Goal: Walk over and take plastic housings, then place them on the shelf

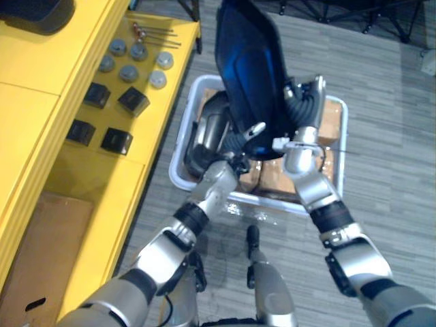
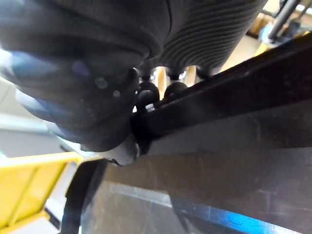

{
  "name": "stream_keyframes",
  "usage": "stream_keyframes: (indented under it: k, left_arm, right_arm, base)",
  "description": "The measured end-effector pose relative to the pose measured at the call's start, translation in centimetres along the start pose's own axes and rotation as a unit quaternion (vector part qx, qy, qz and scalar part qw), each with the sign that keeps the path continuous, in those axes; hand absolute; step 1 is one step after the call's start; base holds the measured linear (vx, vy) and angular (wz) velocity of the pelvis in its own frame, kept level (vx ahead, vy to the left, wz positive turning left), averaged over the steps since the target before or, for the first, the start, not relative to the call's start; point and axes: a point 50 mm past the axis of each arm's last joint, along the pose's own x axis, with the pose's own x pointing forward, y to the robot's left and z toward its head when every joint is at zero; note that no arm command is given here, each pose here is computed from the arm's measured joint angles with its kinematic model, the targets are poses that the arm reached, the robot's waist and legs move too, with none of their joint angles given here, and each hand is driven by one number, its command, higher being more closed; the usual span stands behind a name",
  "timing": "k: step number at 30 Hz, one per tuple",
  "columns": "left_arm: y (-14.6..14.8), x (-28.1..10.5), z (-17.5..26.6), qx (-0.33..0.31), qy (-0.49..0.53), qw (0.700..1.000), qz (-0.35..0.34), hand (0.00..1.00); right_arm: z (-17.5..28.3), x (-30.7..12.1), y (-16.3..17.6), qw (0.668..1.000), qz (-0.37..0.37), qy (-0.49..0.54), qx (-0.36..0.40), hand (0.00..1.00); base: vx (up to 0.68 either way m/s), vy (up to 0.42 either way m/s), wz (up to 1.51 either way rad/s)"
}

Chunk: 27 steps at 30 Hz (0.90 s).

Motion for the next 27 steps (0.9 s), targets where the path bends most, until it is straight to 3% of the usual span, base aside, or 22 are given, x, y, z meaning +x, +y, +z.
stream_keyframes:
  k: [5,6,27]
  left_arm:
    - [0.0,0.0,0.2,-0.001,-0.007,1.0,0.0,0.0]
    - [0.0,0.0,0.2,-0.002,-0.008,1.0,0.0,1.0]
    - [1.0,-0.2,1.3,0.017,-0.054,0.998,-0.002,1.0]
  right_arm:
    - [-0.7,-0.8,0.0,1.0,-0.004,0.017,0.006,1.0]
    - [-0.8,-1.0,0.0,1.0,-0.007,0.02,0.005,1.0]
    - [0.4,-1.9,0.5,0.999,0.004,-0.018,0.045,1.0]
  base:
    - [0.0,0.001,-0.01]
    - [0.0,0.0,0.0]
    - [0.0,0.0,-0.01]
